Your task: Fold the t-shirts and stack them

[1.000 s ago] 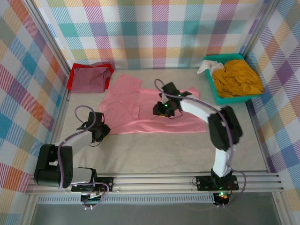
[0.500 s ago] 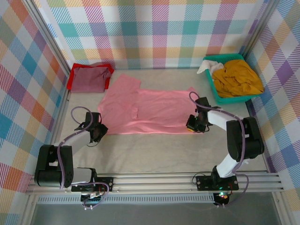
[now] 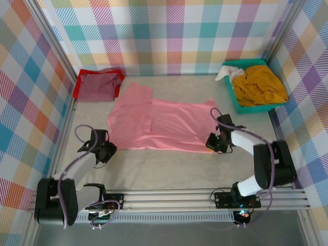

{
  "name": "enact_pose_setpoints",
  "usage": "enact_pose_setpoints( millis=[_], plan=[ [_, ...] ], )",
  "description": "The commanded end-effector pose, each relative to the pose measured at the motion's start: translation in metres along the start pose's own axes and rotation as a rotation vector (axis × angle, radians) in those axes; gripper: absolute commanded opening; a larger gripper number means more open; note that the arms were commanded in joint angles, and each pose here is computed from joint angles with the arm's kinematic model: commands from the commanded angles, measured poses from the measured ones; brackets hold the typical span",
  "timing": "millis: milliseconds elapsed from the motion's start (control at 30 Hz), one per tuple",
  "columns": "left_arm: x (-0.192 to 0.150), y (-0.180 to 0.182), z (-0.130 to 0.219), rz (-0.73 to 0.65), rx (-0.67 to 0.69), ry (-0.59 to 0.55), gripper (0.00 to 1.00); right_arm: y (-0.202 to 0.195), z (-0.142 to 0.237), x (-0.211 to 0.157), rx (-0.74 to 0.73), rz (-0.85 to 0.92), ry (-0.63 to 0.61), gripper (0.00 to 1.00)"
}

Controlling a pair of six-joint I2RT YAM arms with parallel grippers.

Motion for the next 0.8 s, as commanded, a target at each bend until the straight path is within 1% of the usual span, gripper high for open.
enact_pose_setpoints(
  millis=[0,133,200,300,367,467,500,533,567,600,633,700,767],
  plan=[
    [-0.039,0.018,0.007,0.058,0.023,0.112,0.20,-0.031,0.005,-0.032,-0.075,-0.083,0.092,0.00],
    [-0.054,0.030,0.025,0.044,0.043,0.102,0.19,-0.040,0.008,-0.037,-0.082,-0.107,0.074,0.00],
    [-0.057,0.031,0.031,0.046,0.020,0.089,0.18,-0.038,0.009,-0.033,-0.089,-0.113,0.073,0.00],
    [-0.053,0.023,0.034,0.030,-0.026,0.070,0.19,-0.026,0.015,-0.021,-0.070,-0.092,0.040,0.06],
    [-0.037,0.010,0.043,-0.022,-0.047,0.029,0.20,-0.011,0.023,-0.011,-0.024,-0.068,0.008,0.11],
    [0.002,-0.025,0.060,-0.123,-0.082,-0.052,0.24,0.010,0.041,0.002,0.021,-0.031,-0.043,0.24],
    [0.018,-0.042,0.061,-0.160,-0.108,-0.078,0.28,0.015,0.046,0.007,0.031,-0.021,-0.065,0.25],
    [0.033,-0.061,0.061,-0.193,-0.140,-0.096,0.29,0.020,0.051,0.012,0.042,-0.010,-0.088,0.26],
    [0.044,-0.077,0.057,-0.226,-0.156,-0.091,0.27,0.025,0.054,0.017,0.050,-0.001,-0.108,0.28],
    [0.056,-0.095,0.048,-0.267,-0.171,-0.069,0.22,0.029,0.057,0.022,0.052,0.005,-0.125,0.30],
    [0.069,-0.112,0.039,-0.305,-0.186,-0.064,0.19,0.034,0.059,0.027,0.052,0.011,-0.135,0.32],
    [0.087,-0.133,0.017,-0.350,-0.171,-0.032,0.14,0.044,0.062,0.035,0.075,0.020,-0.150,0.34],
    [0.098,-0.151,-0.007,-0.379,-0.176,0.014,0.03,0.058,0.067,0.041,0.116,0.030,-0.164,0.34]
  ],
)
Point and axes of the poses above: each hand's point on the last joint's axis, 136 mm out from that joint toward the fingers, its own z axis back along the fingers, its own y axis along the line the jaws close on, x = y × z, the point moved 2 cm from there along z, back along the fingers, and after that the axes turned 13 degrees about -z, right-handed, at the moved point
